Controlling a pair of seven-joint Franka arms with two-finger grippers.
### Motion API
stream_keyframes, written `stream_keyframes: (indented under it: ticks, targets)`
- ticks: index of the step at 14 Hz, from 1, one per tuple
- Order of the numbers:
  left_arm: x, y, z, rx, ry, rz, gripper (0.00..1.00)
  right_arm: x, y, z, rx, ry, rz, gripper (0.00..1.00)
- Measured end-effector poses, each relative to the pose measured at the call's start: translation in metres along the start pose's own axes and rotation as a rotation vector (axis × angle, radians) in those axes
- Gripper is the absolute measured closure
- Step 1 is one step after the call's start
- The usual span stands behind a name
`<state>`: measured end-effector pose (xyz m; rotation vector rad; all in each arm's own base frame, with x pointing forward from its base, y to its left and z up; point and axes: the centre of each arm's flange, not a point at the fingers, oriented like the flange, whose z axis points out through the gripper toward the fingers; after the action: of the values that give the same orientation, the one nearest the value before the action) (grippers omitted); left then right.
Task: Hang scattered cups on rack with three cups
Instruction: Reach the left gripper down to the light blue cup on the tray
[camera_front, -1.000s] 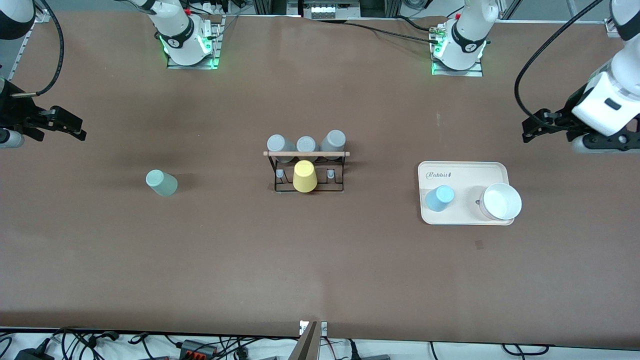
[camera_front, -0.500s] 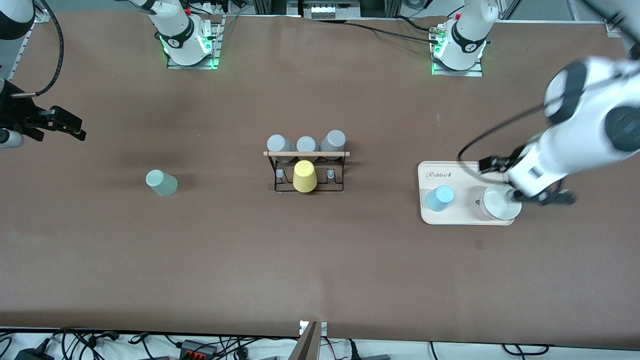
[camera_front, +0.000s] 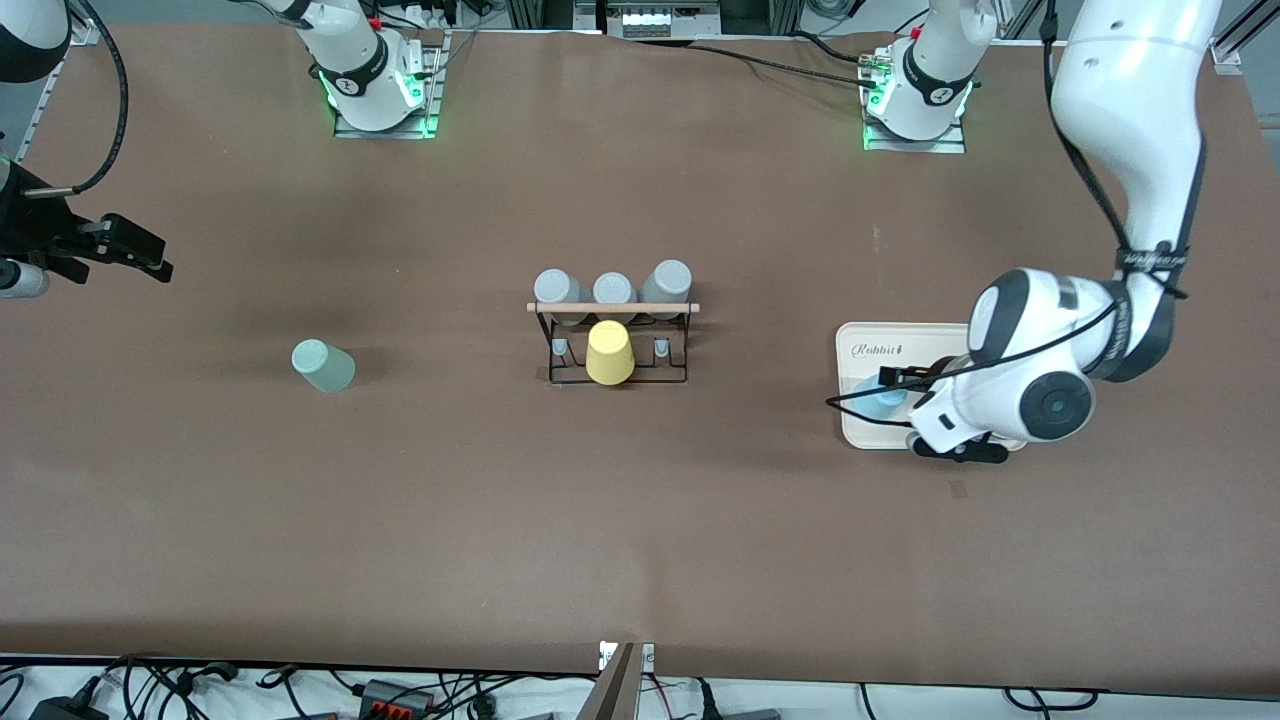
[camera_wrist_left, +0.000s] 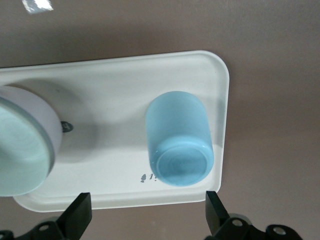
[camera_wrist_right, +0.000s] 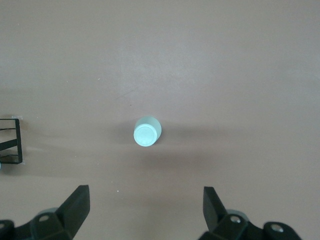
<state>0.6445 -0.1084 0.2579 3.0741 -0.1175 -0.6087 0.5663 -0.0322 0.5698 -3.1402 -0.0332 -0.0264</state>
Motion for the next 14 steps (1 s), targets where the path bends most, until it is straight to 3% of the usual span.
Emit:
stream_keyframes:
  ticks: [4,9,14]
  targets:
    - [0.004,0.013,0.011,-0.028,-0.019,0.007,0.00,0.000,0.000,0.000,0.000,0.000,0.000,0.00]
    - [0.022,0.014,0.035,-0.041,0.026,0.004,0.00,0.004,0.001,0.008,-0.003,-0.009,0.000,0.00]
    - [0.025,0.025,0.046,-0.037,0.019,0.020,0.00,0.006,0.002,0.011,-0.014,-0.010,-0.002,0.00]
